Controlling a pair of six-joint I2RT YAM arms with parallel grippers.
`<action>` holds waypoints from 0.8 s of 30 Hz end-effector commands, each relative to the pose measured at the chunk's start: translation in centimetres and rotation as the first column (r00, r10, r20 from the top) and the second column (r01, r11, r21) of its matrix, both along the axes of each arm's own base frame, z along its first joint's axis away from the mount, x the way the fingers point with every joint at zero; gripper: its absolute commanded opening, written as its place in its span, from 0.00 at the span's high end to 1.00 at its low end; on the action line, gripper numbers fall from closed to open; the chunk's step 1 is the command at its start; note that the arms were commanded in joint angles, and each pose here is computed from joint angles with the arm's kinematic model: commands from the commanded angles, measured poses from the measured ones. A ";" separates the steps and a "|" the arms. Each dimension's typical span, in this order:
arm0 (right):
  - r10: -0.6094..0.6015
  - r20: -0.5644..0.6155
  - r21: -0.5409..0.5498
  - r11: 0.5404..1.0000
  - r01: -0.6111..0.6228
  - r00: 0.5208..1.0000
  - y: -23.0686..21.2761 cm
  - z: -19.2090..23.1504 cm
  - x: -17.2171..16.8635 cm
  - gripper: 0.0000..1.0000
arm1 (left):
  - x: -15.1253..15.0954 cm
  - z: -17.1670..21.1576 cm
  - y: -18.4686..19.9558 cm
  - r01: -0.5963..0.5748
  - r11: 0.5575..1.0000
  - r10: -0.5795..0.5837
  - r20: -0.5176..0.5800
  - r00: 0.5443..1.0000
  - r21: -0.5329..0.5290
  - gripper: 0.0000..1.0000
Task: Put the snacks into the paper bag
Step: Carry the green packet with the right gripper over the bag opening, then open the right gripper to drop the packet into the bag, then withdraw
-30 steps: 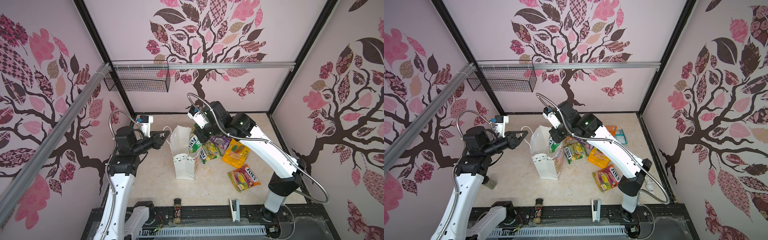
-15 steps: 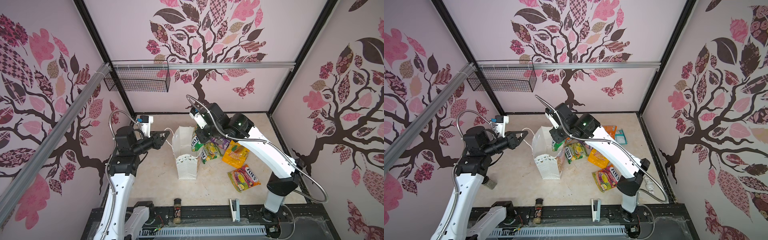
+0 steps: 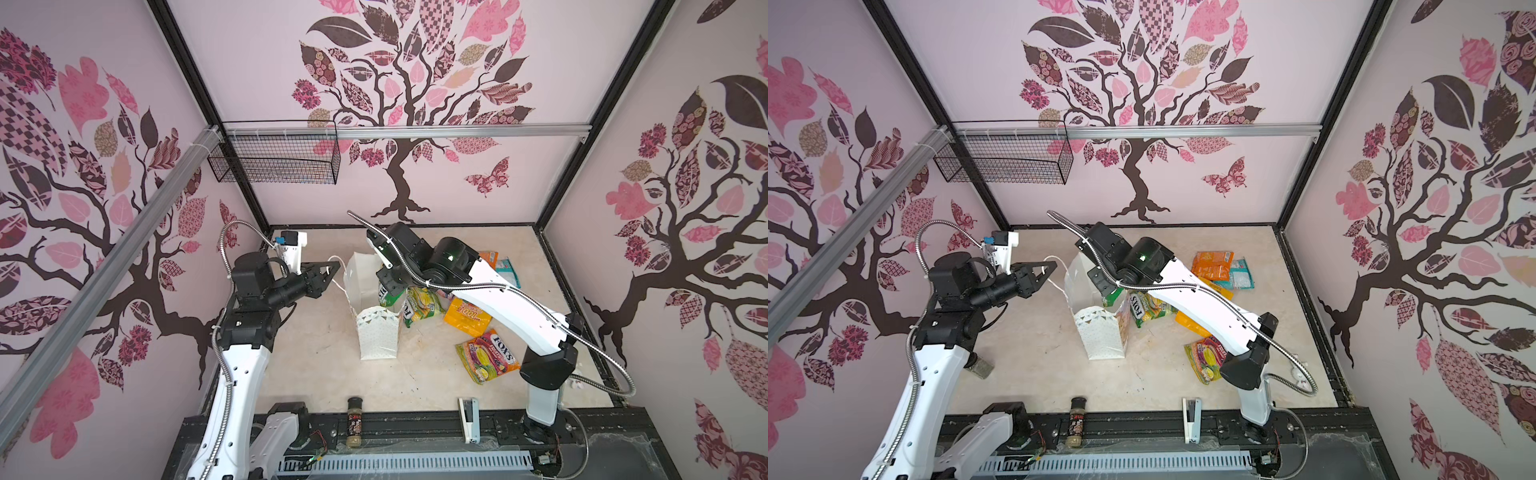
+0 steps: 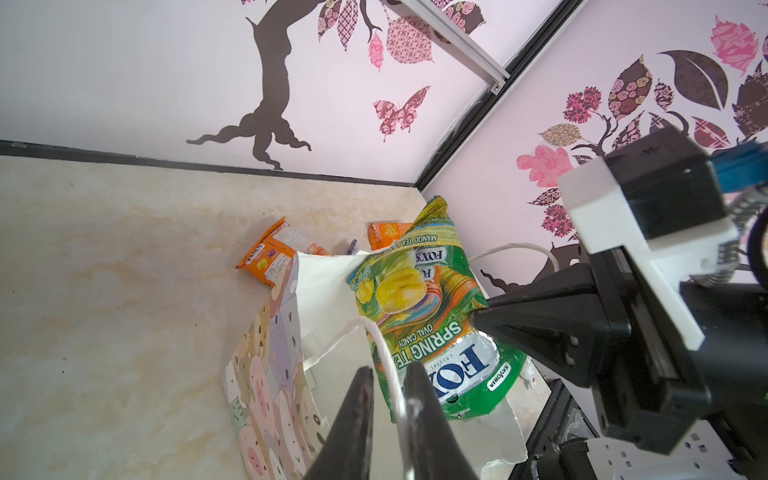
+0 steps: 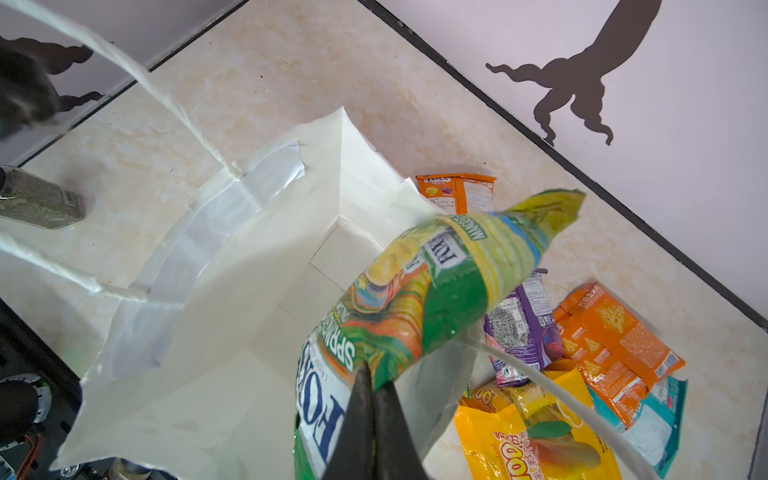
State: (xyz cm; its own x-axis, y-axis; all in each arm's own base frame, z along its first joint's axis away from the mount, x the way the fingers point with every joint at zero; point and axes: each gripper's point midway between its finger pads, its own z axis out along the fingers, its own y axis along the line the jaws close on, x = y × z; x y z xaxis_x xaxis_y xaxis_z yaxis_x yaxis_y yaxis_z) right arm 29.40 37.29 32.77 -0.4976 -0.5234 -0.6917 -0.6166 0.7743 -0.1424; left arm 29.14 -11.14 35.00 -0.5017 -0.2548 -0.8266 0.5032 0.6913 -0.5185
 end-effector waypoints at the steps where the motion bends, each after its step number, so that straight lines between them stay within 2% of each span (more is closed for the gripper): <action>1: -0.052 0.056 -0.022 0.998 0.053 0.997 0.2 0.7 0.5 1.00 | 0.1 -0.6 0.0 0.009 1.000 -0.009 -0.001 1.000 -0.005 0.81; 9: -0.132 0.102 -0.046 0.990 0.137 0.986 -0.8 1.0 0.8 1.00 | 0.1 -0.5 0.0 0.009 1.000 -0.009 0.001 1.000 -0.005 0.83; 18: -0.128 0.116 -0.085 0.987 0.138 0.985 -0.7 0.8 0.1 1.00 | 0.1 -0.6 -0.1 0.017 1.000 -0.017 -0.004 1.000 -0.011 0.84; 24: -0.127 0.100 -0.093 0.986 0.136 0.987 -0.1 -0.3 0.1 1.00 | 0.2 -0.7 -0.2 0.018 1.000 -0.018 -0.007 1.000 -0.013 0.89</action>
